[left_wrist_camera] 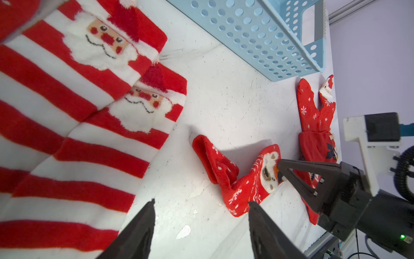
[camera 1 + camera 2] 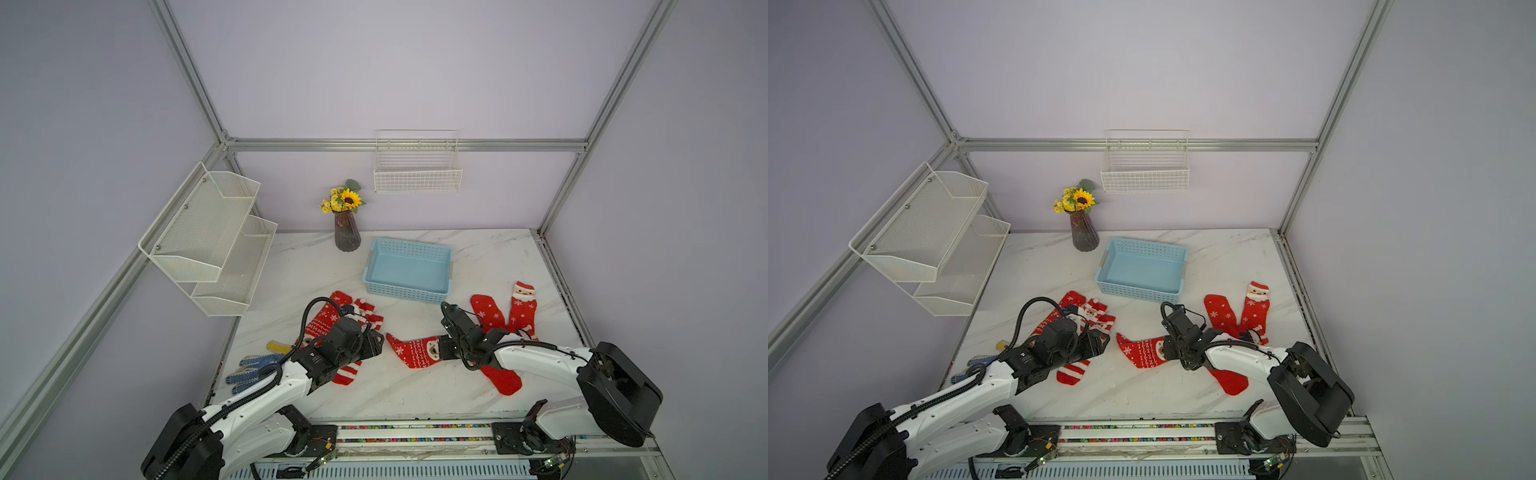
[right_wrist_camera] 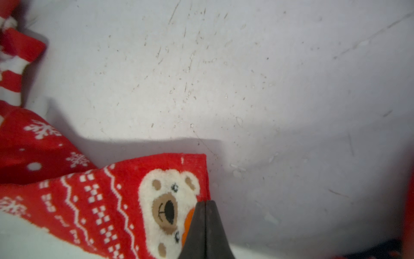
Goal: Place the socks together as a pair
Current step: Pick up the sock at the center of the board.
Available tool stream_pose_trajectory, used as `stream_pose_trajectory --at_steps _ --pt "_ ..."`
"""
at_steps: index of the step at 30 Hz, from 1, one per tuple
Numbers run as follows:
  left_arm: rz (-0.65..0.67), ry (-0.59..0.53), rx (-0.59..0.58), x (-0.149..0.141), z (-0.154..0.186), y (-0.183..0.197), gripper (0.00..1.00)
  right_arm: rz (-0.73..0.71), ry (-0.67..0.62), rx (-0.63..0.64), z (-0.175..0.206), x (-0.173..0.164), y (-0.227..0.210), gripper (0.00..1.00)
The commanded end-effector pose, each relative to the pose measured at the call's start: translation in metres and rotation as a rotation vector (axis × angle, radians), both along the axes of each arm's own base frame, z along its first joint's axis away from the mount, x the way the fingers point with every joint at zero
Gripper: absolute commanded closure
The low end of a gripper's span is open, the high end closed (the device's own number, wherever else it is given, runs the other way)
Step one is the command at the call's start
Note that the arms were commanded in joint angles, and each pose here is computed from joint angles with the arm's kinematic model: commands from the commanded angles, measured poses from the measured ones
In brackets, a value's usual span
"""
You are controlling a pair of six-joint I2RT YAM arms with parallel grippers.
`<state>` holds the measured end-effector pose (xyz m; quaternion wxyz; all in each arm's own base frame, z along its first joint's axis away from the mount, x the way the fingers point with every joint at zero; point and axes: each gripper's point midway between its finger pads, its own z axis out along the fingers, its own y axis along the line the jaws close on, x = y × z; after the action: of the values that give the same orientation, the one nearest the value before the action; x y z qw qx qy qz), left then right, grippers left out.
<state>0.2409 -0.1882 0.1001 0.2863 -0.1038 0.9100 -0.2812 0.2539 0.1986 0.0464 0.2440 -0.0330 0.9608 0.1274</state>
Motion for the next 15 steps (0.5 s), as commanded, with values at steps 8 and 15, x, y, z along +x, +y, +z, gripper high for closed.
stream_pose_trajectory --at_steps 8,15 --pt "0.038 -0.122 -0.16 0.001 0.065 -0.003 0.35 0.038 -0.092 0.351 0.168 -0.016 0.027 1.0" --pt "0.081 -0.198 -0.163 -0.002 0.093 0.013 0.35 0.059 -0.096 0.496 0.229 -0.035 0.062 1.0"
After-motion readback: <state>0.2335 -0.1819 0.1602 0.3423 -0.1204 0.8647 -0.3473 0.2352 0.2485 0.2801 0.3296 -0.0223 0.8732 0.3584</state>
